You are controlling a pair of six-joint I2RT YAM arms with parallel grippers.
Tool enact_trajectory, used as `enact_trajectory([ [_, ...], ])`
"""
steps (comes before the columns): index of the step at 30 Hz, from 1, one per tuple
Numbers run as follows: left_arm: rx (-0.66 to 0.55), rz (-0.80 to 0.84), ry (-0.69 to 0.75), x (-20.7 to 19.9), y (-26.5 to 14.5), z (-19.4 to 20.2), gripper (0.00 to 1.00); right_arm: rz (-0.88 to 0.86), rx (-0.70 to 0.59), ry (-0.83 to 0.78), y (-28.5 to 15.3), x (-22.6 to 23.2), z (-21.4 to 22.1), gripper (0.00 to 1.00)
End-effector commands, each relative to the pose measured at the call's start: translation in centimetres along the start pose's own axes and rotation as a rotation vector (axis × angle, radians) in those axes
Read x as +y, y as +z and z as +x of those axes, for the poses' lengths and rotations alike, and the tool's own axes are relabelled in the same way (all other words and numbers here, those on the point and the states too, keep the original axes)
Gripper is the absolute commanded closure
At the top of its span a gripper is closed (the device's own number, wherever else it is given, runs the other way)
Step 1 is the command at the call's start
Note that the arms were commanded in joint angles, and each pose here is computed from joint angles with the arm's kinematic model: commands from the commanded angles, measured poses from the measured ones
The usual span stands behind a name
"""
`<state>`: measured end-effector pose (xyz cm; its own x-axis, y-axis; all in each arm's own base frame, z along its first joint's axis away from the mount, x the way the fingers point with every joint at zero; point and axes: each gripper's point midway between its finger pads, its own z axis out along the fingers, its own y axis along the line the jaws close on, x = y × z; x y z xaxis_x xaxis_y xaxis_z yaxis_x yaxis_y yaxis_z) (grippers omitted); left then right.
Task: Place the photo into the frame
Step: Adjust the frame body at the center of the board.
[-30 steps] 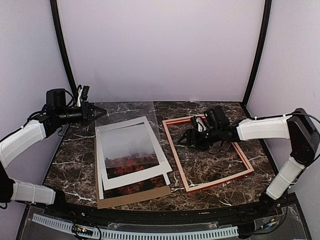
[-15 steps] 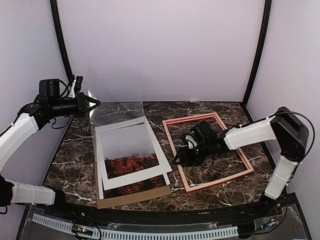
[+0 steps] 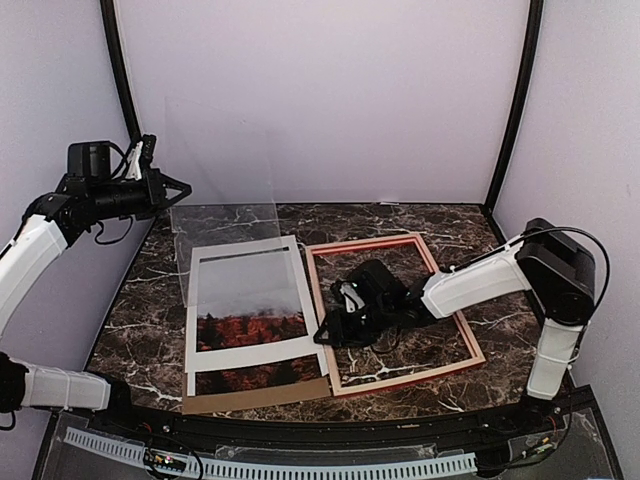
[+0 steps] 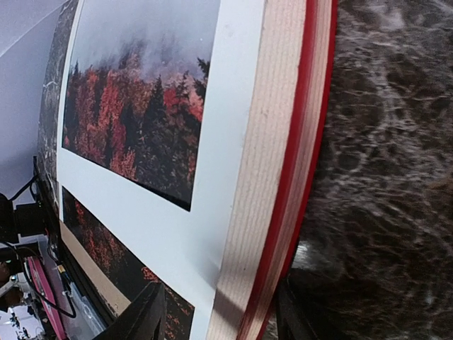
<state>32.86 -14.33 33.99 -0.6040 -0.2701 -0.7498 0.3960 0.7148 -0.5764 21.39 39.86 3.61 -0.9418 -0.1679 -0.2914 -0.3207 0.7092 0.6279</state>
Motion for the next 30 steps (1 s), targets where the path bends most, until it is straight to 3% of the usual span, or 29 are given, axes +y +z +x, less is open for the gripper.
enact_trajectory([
  [1, -0.041, 0.019, 0.044, -1.4, -0.9, -1.6, 1.00, -0.074, -0.051, 0.025, 1.8, 3.3, -0.7, 0.46],
  [5, -0.042, 0.051, 0.030, -2.1, -0.9, -1.9, 1.00, -0.071, -0.071, 0.012, 1.9, 4.4, -1.3, 0.40],
  [11, -0.039, 0.167, -0.047, -3.7, -0.6, -1.9, 1.00, 0.066, -0.169, -0.021, -2.6, 1.2, -4.0, 0.30],
  [21, 0.004, 0.240, -0.114, -5.9, 1.7, -0.6, 1.00, 0.484, -0.267, 0.028, -14.3, -12.3, -6.2, 0.28],
  [30, 0.075, 0.264, -0.127, -7.5, 4.3, 1.5, 1.00, 0.651, -0.193, 0.126, -17.1, -20.2, -3.4, 0.30],
])
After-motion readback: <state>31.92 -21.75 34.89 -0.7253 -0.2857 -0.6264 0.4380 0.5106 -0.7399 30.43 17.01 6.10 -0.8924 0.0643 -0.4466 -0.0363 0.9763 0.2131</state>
